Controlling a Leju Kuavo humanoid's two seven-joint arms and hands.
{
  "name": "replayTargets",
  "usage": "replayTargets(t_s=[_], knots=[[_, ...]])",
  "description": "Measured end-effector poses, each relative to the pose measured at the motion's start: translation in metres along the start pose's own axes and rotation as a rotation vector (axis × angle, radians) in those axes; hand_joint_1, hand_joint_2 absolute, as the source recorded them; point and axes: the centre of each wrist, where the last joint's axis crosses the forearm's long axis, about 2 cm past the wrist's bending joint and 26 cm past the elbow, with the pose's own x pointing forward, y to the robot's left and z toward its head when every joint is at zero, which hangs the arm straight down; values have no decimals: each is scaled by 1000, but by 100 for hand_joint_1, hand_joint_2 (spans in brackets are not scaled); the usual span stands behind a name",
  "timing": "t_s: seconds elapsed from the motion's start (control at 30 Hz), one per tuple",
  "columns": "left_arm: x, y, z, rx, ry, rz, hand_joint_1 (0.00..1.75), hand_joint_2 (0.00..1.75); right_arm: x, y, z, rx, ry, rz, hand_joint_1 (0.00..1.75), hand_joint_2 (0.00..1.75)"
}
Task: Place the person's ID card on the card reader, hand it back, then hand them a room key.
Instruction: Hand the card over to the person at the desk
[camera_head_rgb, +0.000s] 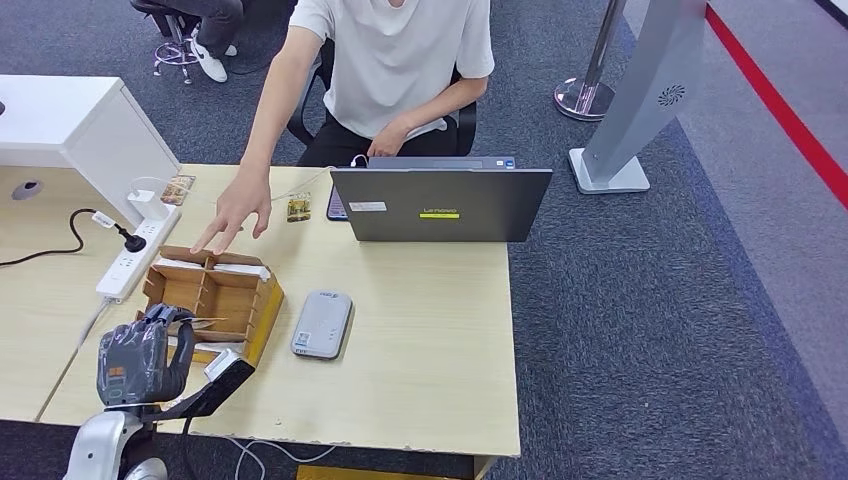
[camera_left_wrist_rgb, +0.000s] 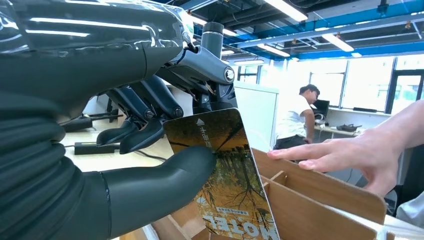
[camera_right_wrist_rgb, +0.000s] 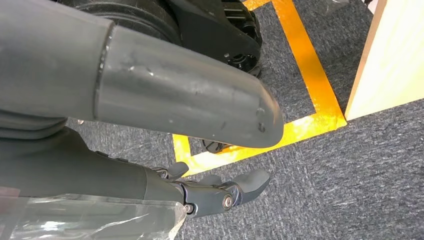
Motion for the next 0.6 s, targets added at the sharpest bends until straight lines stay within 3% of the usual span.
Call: replayTargets(t_s=[0.27,0.37,0.47,0.6], knots=[[12,13,7,276,-146,15,175,175,0,0,0,0,0,9,0,0],[20,18,3,364,-296,-1,175,175,0,0,0,7,5,32,0,0],[29,26,-18,442,-408,-61,175,175,1,1,-1,29,9,70,0,0],[32,36,-67,515,-374,-165,175,175,5,4,-3,63,13,125,0,0]])
